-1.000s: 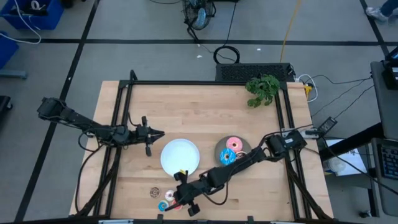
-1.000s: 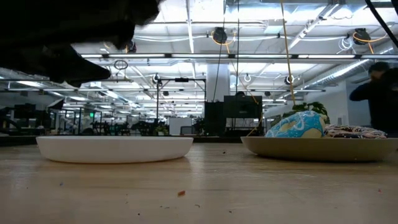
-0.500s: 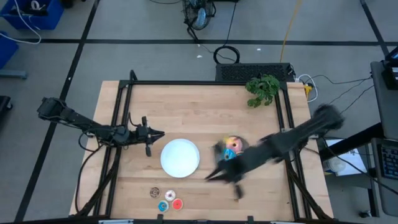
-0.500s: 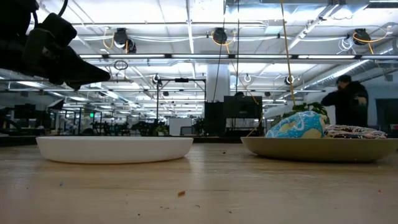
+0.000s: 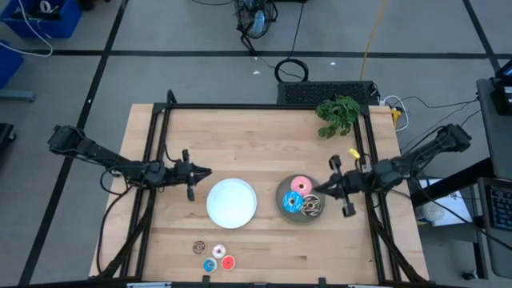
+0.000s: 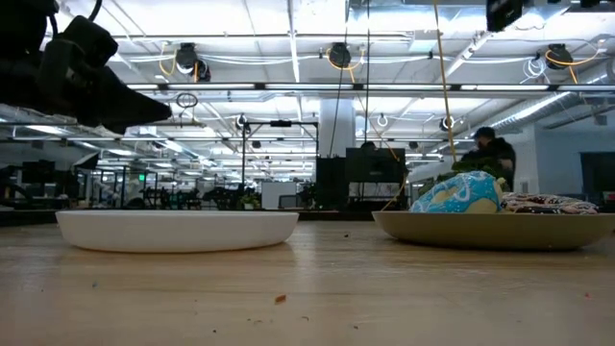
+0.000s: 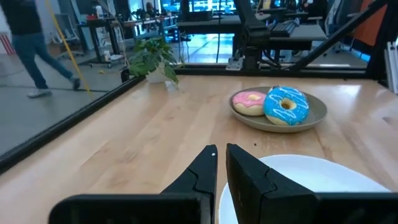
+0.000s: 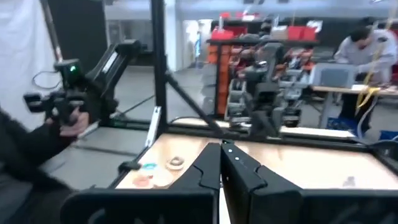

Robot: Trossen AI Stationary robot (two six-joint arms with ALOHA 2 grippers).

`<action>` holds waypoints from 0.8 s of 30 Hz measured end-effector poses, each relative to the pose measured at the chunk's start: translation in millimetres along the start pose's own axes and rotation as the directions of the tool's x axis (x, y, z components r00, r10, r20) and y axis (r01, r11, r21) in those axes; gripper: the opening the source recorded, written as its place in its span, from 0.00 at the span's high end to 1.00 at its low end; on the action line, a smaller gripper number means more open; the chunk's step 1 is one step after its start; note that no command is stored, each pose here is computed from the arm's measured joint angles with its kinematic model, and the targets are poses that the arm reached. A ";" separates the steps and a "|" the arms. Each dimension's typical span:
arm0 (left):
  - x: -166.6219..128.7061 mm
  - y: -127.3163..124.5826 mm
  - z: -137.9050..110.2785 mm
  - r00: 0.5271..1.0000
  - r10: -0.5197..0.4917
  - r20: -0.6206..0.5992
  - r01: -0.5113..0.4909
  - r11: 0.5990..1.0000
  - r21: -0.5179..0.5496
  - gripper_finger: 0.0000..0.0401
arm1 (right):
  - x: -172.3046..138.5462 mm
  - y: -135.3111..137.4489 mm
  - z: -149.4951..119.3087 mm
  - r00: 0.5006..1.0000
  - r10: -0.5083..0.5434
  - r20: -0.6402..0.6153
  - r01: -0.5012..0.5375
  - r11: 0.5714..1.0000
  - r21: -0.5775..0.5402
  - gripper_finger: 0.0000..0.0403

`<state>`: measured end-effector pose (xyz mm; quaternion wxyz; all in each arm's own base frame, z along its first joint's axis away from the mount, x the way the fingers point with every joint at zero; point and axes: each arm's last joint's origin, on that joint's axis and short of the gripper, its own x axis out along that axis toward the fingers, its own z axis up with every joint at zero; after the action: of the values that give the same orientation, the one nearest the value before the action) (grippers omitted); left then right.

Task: Pick & Place donuts
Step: Put the small brown donut on the white plate

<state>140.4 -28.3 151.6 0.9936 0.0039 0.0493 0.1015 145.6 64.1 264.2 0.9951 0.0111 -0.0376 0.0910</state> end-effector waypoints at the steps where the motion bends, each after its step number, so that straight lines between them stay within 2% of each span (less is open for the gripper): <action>1: 0.0 0.0 0.0 1.000 0.000 0.000 0.000 1.000 0.006 0.90 | -5.8 -2.0 -2.7 1.000 -0.007 0.022 0.007 1.000 0.000 1.00; 5: 0.0 -0.1 2.1 1.000 0.000 0.020 0.000 1.000 -0.003 0.90 | -19.4 -8.6 -17.0 0.997 -0.063 0.053 0.064 0.998 -0.011 1.00; 11: -0.1 -0.1 5.5 0.999 -0.001 0.052 0.002 1.000 -0.016 0.90 | -26.9 -14.1 -42.5 0.994 -0.095 0.045 0.101 0.985 -0.140 1.00; 15: 5.6 -4.6 12.7 0.999 -0.008 -0.039 0.008 1.000 0.002 0.90 | -29.3 -16.2 -51.8 0.991 -0.108 0.077 0.121 0.974 -0.192 1.00; 19: 17.0 -21.2 58.4 0.972 -0.024 -0.234 0.036 0.998 0.046 0.92 | -29.9 -17.8 -50.8 0.987 -0.119 0.107 0.143 0.956 -0.255 1.00; 24: 16.2 -42.4 129.2 0.879 -0.031 -0.475 0.048 0.999 0.023 0.99 | -29.9 -18.0 -51.6 0.988 -0.118 0.099 0.140 0.954 -0.267 1.00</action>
<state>177.5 -66.4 277.9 0.9530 -0.0052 0.2928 0.0782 123.3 42.5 210.2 0.9885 -0.1199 -0.0897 0.0191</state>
